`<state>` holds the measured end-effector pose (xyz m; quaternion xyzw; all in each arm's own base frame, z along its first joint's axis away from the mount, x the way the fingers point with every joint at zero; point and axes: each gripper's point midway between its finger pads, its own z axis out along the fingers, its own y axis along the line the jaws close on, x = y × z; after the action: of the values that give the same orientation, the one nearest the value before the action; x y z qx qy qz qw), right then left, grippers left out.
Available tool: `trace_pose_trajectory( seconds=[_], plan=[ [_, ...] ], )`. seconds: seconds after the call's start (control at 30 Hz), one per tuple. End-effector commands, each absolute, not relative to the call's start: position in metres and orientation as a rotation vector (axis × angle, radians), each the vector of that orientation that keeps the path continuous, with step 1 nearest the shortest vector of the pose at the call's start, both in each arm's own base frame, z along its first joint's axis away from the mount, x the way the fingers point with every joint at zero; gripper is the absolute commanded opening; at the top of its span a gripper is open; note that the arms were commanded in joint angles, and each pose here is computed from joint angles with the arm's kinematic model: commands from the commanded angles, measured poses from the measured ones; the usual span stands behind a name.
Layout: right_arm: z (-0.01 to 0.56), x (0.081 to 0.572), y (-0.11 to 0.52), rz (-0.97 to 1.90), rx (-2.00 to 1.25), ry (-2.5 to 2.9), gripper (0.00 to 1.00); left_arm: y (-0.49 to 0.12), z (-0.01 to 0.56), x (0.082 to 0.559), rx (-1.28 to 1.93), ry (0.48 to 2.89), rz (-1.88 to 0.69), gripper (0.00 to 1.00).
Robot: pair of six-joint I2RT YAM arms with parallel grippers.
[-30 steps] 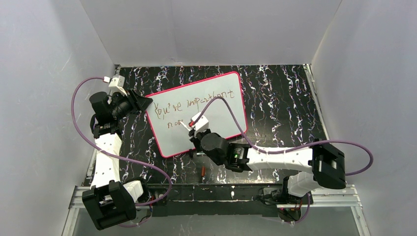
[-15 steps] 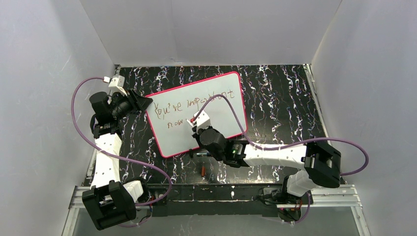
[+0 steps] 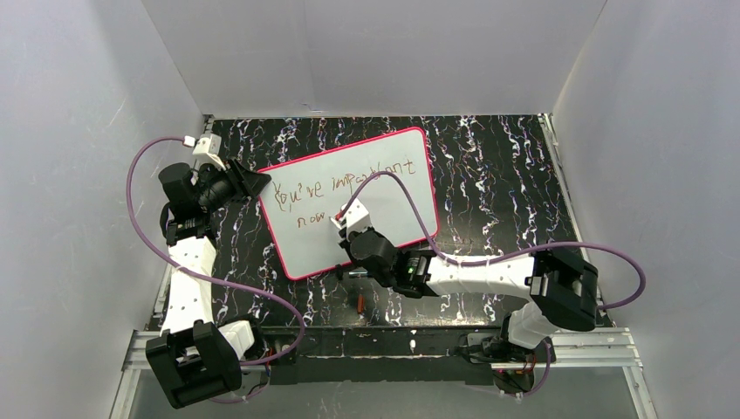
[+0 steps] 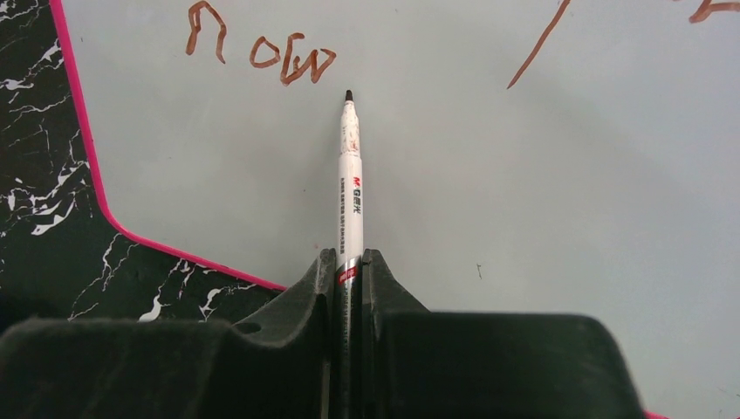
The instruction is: Write a sentence on the whiteboard
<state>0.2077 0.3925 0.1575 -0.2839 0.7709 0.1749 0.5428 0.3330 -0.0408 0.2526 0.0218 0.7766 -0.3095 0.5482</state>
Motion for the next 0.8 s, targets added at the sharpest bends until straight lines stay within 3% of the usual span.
trace_pose_trajectory(
  seconds=[0.0,0.6,0.77],
  plan=[
    [0.156,0.213,0.392,0.404,-0.619,1.848,0.01,-0.048,0.262,0.326,0.101,1.810,-0.750,0.37],
    [0.175,0.211,0.388,0.474,-0.623,1.806,0.01,-0.048,0.263,0.326,0.100,1.808,-0.747,0.38],
    [0.211,0.203,0.372,0.564,-0.591,1.715,0.01,-0.043,0.259,0.328,0.077,1.825,-0.711,0.62]
  ],
)
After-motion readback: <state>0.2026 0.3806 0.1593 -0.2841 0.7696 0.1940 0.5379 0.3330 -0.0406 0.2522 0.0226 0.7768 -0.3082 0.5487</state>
